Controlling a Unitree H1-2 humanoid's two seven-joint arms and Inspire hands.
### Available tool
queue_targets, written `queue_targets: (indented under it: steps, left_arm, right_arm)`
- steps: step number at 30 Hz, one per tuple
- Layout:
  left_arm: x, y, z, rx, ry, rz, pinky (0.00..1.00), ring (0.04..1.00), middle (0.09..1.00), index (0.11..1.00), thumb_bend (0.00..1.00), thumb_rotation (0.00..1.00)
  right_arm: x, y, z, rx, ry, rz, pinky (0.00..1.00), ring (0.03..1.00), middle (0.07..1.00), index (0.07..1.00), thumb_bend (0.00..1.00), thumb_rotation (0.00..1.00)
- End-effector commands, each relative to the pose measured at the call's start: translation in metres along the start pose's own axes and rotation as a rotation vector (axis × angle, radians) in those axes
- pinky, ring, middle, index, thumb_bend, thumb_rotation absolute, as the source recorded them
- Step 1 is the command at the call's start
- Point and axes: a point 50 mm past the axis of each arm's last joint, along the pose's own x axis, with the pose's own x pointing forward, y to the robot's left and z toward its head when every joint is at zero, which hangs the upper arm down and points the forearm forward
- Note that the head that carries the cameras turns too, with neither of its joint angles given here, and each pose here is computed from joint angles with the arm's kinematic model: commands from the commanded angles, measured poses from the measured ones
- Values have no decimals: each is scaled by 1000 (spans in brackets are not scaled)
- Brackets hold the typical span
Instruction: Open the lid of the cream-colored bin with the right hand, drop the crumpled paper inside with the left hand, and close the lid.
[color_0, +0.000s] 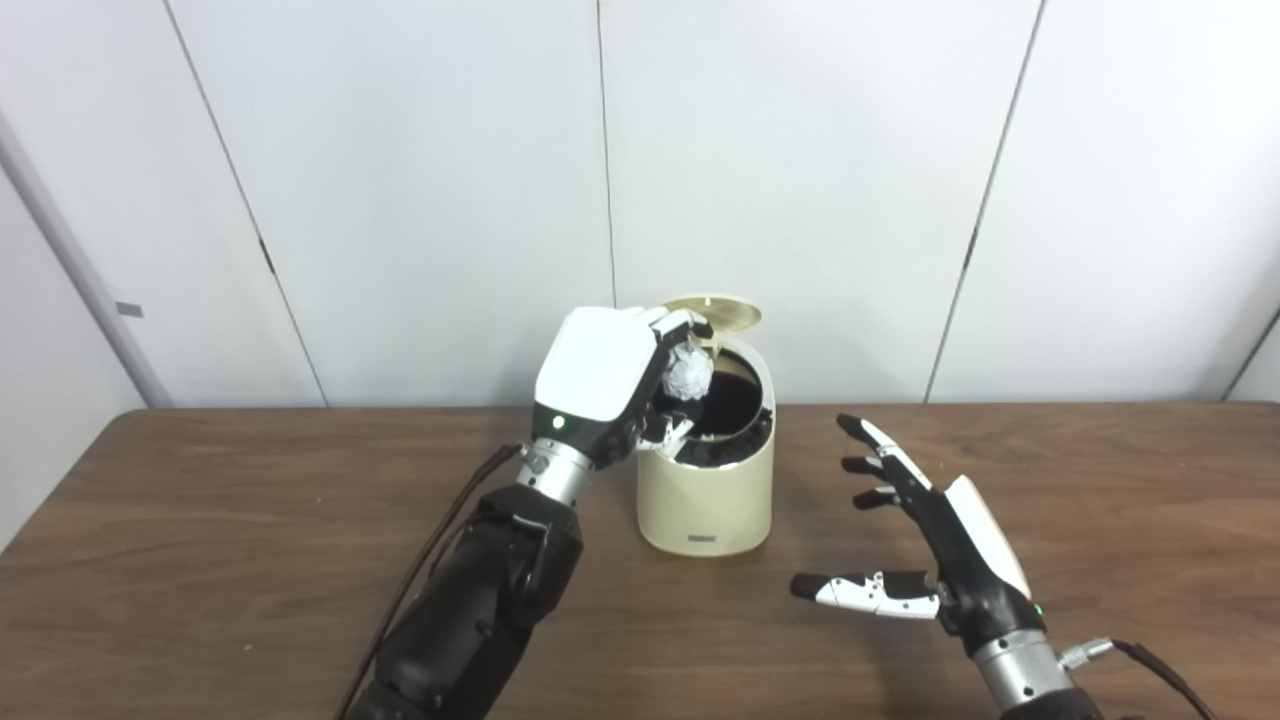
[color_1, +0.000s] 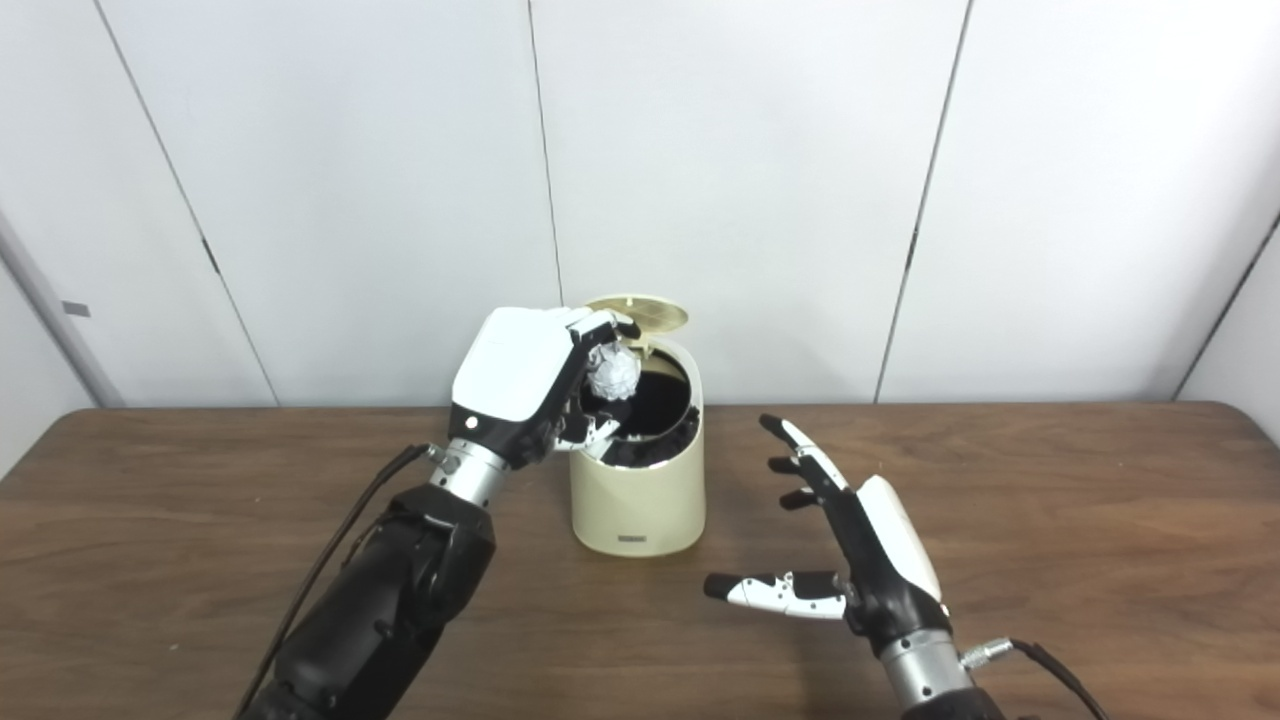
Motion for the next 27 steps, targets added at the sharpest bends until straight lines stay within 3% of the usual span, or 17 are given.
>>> queue_targets:
  steps: [1,27]
  left_arm:
    - [14,19,-2,18,-27,55,519,599,654,697,918,60]
    - [10,27,0,-43,-38,57,517,600,648,664,841,68]
  right_arm:
    - [8,-10,15,-11,-70,-41,678,824,927,920,760,305]
    - [8,-9,18,12,-63,-31,673,830,930,920,761,279]
